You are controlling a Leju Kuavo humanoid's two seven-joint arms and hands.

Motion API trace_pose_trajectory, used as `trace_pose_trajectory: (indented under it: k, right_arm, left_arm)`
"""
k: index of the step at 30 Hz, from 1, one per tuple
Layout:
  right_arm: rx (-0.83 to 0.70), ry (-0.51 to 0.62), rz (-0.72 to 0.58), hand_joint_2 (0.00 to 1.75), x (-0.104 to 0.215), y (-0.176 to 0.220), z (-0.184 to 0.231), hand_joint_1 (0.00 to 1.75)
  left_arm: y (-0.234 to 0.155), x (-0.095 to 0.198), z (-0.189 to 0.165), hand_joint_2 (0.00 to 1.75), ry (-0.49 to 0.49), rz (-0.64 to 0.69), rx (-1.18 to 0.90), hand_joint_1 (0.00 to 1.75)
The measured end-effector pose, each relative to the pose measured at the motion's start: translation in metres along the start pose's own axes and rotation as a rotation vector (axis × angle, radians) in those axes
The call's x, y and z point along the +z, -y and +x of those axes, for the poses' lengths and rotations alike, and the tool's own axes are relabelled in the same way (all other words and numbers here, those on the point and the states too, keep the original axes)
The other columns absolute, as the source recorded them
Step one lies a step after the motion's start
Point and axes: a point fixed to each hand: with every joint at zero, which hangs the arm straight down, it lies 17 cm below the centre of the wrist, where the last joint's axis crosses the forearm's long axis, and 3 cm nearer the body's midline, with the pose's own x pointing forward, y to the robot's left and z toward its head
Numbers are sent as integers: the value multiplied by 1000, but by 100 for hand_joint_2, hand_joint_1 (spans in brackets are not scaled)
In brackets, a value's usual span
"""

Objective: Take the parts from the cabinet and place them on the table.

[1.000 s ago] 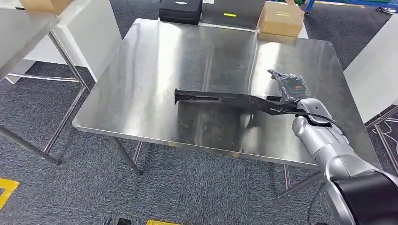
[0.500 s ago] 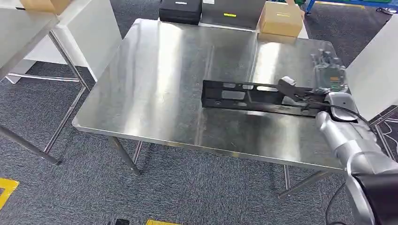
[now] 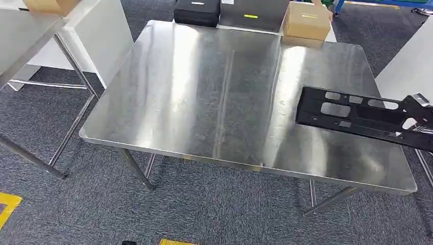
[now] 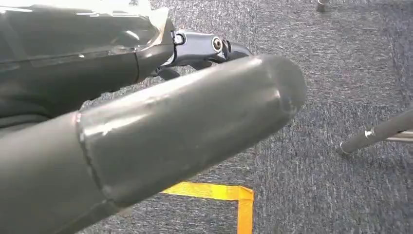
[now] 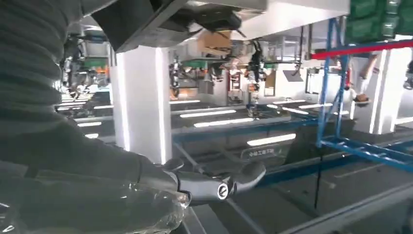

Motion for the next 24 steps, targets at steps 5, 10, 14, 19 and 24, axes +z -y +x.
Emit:
trace_pose_trajectory:
  k: [5, 10, 14, 19, 24]
  right_arm:
    - [24, -4, 17, 175, 14, -7, -29, 0]
    - [52, 0, 9, 175, 15, 0, -45, 0]
    - [66, 29, -2, 175, 13, 7, -44, 0]
    - [99, 102, -13, 175, 6, 10, -10, 0]
    - [57, 184, -46, 175, -14, 24, 72, 0]
  left_arm:
    - [5, 2, 0, 0, -6, -19, 11, 0]
    - [10, 6, -5, 0, -21, -33, 9, 0]
    - [15, 9, -4, 0, -17, -50, 4, 0]
    - [18, 9, -2, 0, -6, -63, 0, 0]
    - [19, 8, 2, 0, 8, -66, -4, 0]
